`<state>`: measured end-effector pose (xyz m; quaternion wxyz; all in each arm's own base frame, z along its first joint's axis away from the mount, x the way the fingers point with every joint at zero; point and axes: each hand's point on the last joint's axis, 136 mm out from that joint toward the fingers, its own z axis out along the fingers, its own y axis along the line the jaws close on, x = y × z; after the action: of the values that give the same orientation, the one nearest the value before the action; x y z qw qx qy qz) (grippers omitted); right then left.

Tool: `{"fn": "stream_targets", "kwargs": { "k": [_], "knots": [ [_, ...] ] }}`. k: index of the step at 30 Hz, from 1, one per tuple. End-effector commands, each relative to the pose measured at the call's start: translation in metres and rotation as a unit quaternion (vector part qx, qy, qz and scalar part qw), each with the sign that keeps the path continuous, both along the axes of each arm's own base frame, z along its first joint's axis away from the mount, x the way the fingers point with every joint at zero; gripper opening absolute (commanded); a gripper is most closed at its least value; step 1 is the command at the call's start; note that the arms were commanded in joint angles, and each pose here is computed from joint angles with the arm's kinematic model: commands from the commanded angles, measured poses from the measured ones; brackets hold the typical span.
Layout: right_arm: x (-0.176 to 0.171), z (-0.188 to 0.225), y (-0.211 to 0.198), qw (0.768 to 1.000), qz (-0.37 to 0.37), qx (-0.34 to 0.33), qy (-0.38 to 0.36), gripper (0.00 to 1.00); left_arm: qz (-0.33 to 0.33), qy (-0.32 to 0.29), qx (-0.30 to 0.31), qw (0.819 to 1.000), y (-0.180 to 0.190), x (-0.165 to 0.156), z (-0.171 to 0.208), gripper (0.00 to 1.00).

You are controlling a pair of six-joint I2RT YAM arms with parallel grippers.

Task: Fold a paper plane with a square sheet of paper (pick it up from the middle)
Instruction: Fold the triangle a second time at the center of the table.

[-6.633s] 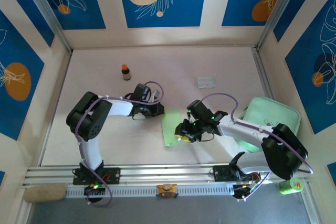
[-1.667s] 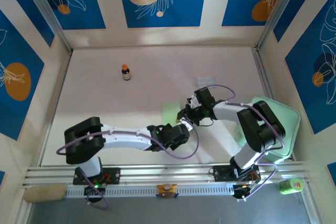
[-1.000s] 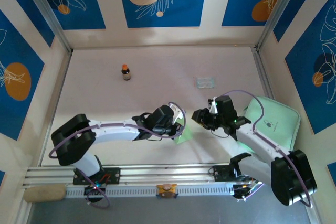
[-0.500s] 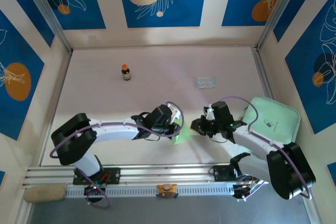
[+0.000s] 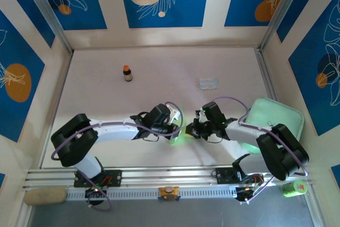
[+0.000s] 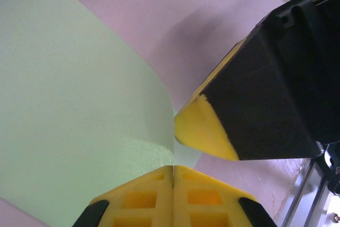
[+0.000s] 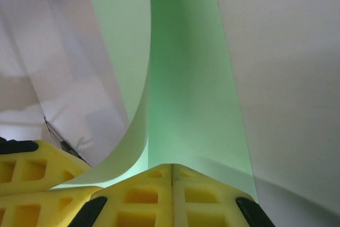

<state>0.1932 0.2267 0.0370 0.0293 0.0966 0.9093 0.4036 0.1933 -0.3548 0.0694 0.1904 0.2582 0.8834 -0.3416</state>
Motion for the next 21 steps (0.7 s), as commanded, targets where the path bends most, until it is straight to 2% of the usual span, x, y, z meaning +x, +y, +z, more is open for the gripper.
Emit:
{"fn": "stream_targets", "kwargs": {
  "k": [1,9,15,21],
  "knots": [
    [0.005,0.001,0.008,1.0,-0.002,0.012,0.001,0.06,-0.008,0.017,0.008,1.0,0.004,-0.003,-0.01,0.07],
    [-0.003,-0.022,0.005,0.999,0.002,-0.022,0.043,0.03,-0.001,0.023,0.015,1.0,0.009,0.0,-0.014,0.09],
    [-0.009,-0.028,0.001,0.998,-0.005,-0.033,0.056,0.03,0.002,0.026,0.025,0.999,0.013,0.004,-0.019,0.18],
    [-0.008,-0.028,-0.001,0.998,-0.007,-0.038,0.056,0.02,0.006,0.012,0.046,0.999,0.021,0.01,-0.022,0.17]
  ]
}}
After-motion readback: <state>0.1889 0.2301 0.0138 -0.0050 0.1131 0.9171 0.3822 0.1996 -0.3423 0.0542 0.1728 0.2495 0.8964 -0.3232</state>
